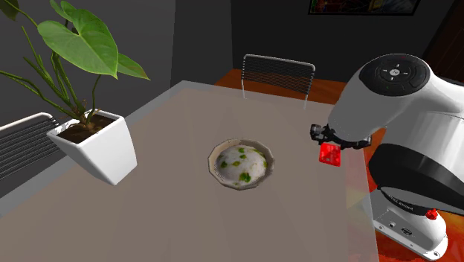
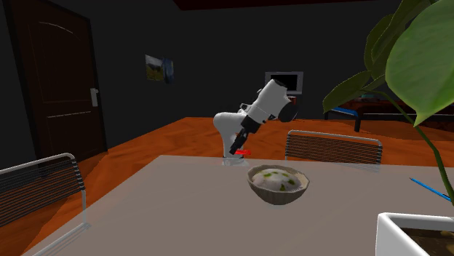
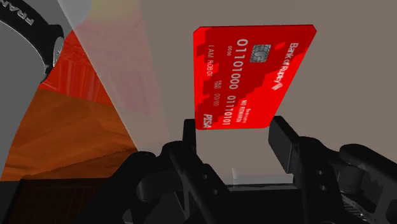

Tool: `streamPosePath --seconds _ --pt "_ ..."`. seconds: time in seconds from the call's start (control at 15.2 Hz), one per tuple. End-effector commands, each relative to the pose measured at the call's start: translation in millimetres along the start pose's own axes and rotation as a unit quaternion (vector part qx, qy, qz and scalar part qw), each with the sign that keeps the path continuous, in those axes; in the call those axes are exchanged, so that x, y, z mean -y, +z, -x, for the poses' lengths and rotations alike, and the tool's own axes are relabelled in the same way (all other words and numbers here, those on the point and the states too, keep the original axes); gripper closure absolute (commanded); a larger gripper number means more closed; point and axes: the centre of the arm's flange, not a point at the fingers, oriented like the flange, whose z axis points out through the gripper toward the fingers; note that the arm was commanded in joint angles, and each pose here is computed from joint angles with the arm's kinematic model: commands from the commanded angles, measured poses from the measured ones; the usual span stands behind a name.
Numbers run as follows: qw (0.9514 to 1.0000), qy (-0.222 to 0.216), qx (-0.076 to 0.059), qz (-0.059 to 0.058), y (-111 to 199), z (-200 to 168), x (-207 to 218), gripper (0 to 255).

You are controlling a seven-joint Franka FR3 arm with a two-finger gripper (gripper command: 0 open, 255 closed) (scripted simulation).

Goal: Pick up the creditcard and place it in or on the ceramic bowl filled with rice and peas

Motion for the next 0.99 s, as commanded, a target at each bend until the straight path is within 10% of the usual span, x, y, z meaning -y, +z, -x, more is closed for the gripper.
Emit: streamPosePath --seconds 0.0,0.92 --pt "1.0 0.0 0.0 0.0 -9 -8 0 255" --pt "1.0 0.0 0.0 0.0 -71 -48 -1 255"
